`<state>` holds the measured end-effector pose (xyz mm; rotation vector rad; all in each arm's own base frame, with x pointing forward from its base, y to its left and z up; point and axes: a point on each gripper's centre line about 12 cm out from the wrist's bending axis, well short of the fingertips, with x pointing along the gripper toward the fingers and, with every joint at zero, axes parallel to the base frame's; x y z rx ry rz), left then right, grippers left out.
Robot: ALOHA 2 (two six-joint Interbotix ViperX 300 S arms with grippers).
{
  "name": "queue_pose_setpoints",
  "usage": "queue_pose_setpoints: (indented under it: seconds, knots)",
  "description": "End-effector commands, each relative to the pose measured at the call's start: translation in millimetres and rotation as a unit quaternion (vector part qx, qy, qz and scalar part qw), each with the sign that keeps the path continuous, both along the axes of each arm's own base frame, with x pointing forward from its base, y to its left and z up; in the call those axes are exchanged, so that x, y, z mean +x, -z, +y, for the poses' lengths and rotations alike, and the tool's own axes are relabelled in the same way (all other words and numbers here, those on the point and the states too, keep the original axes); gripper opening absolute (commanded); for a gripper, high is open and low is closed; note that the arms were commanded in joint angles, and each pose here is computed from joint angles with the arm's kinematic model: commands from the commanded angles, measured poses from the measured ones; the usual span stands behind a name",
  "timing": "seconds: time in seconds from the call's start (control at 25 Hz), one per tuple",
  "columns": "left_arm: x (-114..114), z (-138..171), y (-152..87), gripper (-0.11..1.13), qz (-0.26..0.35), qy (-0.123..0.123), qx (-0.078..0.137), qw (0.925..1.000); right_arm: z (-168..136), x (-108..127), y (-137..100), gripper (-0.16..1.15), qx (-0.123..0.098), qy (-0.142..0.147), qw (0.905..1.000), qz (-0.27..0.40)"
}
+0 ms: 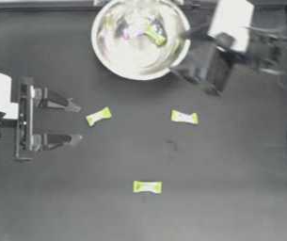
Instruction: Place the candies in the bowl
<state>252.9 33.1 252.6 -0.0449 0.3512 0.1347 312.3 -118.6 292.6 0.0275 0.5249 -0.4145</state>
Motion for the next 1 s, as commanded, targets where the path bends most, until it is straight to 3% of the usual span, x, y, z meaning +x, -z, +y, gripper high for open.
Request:
queue_pose_setpoints:
  seconds: [0.04, 0.44, 0.64, 0.84, 1.0]
  knots:
    - [0.5, 0.6, -7.2, 0.95, -0.012, 0.0, 0.005, 0.9999, 22.6, -14.7, -10.4, 0.99, -0.005, -0.027, 0.9994, -0.023]
    - [0.3, 0.2, -7.3, 0.95, -0.008, 0.002, 0.005, 1.0, 69.1, -54.0, 5.0, 0.99, 0.017, -0.088, 0.9945, -0.054]
    - [-0.7, 14.4, -6.6, 0.96, 0.034, -0.021, -0.008, 0.9992, 80.6, -71.8, 12.0, 0.99, 0.036, -0.101, 0.9909, -0.082]
    - [8.5, 40.9, -0.5, 0.97, 0.116, -0.051, -0.027, 0.9915, 86.9, -84.4, 18.5, 0.99, 0.051, -0.106, 0.9882, -0.098]
    - [22.2, 59.9, 11.5, 0.97, 0.178, -0.062, -0.024, 0.9818, 89.6, -90.0, 22.0, 0.99, 0.055, -0.111, 0.9862, -0.109]
